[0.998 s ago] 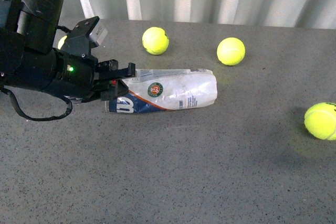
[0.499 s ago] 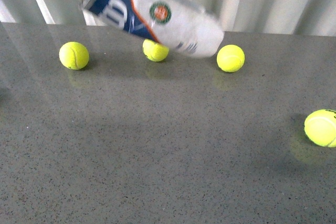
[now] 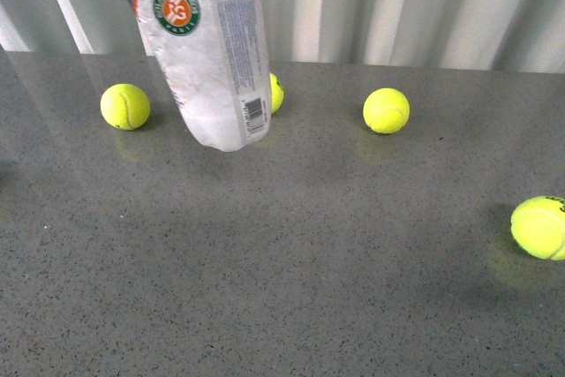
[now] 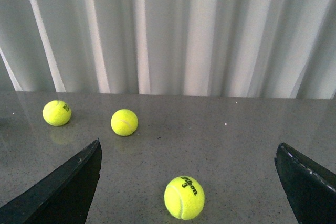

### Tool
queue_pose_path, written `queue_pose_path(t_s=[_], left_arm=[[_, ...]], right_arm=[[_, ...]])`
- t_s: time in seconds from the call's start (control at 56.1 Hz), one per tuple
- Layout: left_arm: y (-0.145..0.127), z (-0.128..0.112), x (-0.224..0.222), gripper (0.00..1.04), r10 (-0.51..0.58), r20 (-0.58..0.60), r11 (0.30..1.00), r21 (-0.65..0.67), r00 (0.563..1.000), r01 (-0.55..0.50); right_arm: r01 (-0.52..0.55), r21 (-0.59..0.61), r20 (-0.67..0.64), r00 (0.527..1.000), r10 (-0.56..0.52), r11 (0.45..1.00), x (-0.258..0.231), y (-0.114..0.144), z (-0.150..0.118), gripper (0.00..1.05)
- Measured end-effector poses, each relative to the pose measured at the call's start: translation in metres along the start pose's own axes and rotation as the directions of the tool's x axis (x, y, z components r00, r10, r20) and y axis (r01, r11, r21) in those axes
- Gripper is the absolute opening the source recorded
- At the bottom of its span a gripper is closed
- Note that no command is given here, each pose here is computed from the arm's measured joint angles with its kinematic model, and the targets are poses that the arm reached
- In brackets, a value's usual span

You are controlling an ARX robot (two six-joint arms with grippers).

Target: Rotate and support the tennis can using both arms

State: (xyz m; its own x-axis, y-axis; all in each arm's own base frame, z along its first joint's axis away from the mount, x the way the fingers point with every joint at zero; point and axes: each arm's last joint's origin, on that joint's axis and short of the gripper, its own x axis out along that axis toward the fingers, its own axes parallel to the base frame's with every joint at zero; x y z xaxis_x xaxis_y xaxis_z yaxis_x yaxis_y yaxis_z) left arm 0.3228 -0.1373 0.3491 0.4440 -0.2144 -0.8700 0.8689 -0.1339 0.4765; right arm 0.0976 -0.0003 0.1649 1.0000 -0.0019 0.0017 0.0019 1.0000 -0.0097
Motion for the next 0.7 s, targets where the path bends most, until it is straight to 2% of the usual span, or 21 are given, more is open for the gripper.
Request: queue_pose_path(t_s=[0.125, 0.25, 0.356, 0.695], left_arm=[[-0.003, 0.01, 0.029, 0.04, 0.056, -0.028, 0.997, 0.051, 0.998, -0.055], [-0.02, 0.011, 0.057, 0.04, -0.039, -0.04, 0.996, 0.08, 0.998, 0.042], [-0.028, 0.006, 0.075, 0.04, -0.054, -0.122, 0.989, 0.128, 0.991, 0.07], [-0.032, 0.002, 0.102, 0.04, -0.034, -0.107, 0.991, 0.122, 0.994, 0.047]], right_arm=[[0.0, 0.0, 0.0, 1.0, 0.0, 1.0, 0.0, 0.0, 0.0, 0.98], [0.0, 0.0, 0.0, 1.0, 0.0, 1.0, 0.0, 0.0, 0.0, 0.98], [0.0, 0.0, 0.0, 1.0, 0.0, 1.0, 0.0, 0.0, 0.0, 0.98], [0.0, 0.0, 0.0, 1.0, 0.0, 1.0, 0.0, 0.0, 0.0, 0.98]])
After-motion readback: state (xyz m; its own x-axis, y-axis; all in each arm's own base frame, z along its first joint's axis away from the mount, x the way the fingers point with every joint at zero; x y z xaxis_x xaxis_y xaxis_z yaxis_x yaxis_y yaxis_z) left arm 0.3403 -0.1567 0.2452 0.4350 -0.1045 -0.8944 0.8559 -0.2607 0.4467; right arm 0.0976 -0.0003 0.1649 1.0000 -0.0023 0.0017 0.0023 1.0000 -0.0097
